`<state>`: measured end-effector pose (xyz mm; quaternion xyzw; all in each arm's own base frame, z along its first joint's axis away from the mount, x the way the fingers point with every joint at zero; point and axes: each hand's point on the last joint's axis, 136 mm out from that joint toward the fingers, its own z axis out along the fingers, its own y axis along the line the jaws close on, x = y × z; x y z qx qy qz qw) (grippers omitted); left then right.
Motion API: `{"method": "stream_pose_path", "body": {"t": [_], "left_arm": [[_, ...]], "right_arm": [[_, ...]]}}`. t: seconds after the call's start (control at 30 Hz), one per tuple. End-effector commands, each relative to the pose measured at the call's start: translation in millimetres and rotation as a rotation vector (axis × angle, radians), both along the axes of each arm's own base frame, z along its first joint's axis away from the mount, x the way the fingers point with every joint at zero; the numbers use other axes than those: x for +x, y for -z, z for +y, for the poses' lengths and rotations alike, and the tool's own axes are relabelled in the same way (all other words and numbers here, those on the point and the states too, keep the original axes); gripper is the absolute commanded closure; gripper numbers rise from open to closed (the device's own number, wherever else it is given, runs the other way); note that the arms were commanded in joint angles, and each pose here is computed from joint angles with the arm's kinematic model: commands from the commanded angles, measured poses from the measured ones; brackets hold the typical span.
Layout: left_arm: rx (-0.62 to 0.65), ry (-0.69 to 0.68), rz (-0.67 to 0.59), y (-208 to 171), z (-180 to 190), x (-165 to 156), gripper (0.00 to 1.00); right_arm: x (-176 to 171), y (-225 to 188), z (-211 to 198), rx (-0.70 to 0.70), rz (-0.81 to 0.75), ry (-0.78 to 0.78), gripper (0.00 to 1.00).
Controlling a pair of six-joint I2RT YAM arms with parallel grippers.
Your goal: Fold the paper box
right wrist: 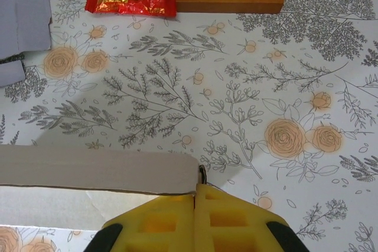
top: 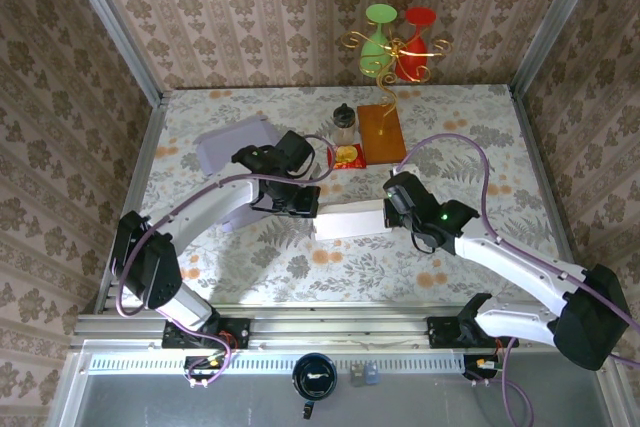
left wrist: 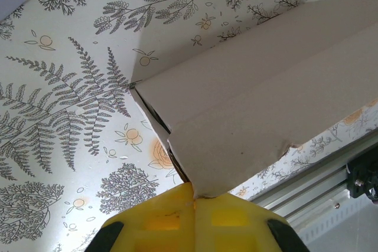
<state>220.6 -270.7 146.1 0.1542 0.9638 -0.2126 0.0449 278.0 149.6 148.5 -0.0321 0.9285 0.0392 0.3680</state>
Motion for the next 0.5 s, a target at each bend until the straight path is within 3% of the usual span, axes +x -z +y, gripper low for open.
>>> {"method": "stream_pose_path", "body": {"t": [0.0, 0.1, 0.23, 0.47], "left_arm": [[0.081, -0.013, 0.052, 23.5, 10.5, -10.2, 1.00], [0.079, -0.012, 0.050, 22.9, 9.4, -10.1, 1.00], [0.076, -0.008, 0.049, 22.4, 8.3, -10.4, 1.00], [0.077, -0.003, 0.048, 23.0, 6.0, -10.3, 1.00]], "right_arm": [[-15.0, -4.0, 6.2, 0.068, 0.041, -0.005, 0.82], [-23.3, -12.3, 1.6, 0.144, 0.067, 0.062, 0.63], [-27.2, -33.0, -10.7, 0.364, 0.075, 0.248, 0.42], [-19.8, -43.1, -24.9, 0.972, 0.161, 0.607, 0.34]]}}
